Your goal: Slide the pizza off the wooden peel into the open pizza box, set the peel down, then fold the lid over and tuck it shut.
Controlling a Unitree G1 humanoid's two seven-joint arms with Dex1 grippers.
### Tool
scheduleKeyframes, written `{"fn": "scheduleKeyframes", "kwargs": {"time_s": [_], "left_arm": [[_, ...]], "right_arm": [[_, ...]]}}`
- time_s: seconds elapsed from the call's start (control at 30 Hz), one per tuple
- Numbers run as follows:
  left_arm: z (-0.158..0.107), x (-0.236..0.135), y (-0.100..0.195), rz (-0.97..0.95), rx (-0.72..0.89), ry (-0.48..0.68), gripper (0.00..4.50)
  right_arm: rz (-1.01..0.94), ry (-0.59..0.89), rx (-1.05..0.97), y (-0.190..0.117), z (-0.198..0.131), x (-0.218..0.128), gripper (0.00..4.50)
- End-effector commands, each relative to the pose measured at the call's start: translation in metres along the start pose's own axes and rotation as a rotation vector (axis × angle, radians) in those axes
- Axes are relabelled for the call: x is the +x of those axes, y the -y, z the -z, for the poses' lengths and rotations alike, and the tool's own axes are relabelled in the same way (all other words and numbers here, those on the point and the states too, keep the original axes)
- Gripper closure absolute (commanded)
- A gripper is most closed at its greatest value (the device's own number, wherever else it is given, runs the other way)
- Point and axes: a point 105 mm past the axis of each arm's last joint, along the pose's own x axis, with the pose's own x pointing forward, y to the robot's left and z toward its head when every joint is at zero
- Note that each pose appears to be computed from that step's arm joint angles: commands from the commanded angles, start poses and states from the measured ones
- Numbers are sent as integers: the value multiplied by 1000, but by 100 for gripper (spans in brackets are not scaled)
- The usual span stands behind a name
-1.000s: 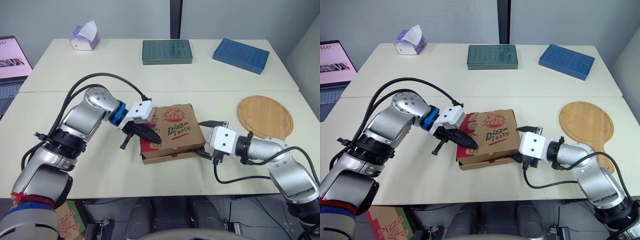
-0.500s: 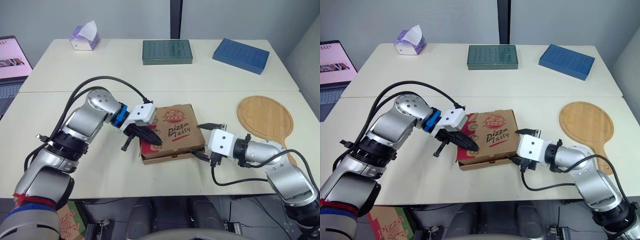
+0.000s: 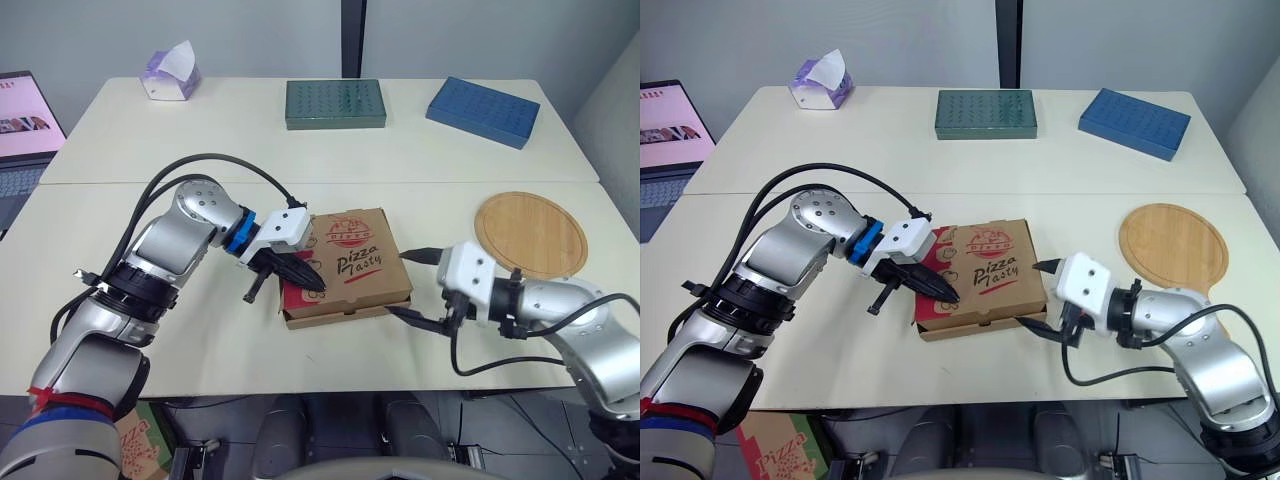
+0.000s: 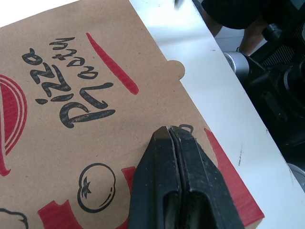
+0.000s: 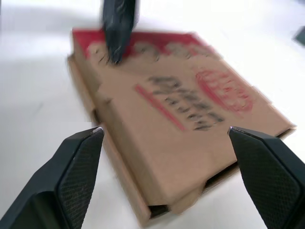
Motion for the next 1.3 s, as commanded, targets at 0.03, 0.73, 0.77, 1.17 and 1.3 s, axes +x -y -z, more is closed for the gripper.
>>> {"fn": "scheduleKeyframes", "kwargs": {"time_s": [0.03,0.73,0.77,1.17,1.3], "left_arm": [[6,6,4,26,-13,-21,450],[4,3,3,16,-16,-19,450],[4,3,4,17,-16,-19,450],[4,3,4,14,-18,-19,450],[5,3,5,13,-19,-18,450]], "right_arm": [[110,-68,-7,28,13,-19,60],[-166,-36,126,-25,36,18,448],[-165,-33,133,-25,36,18,448],[-129,-187,-19,-2,47,-11,448],[-113,-126,-53,8,23,-16,448]]}}
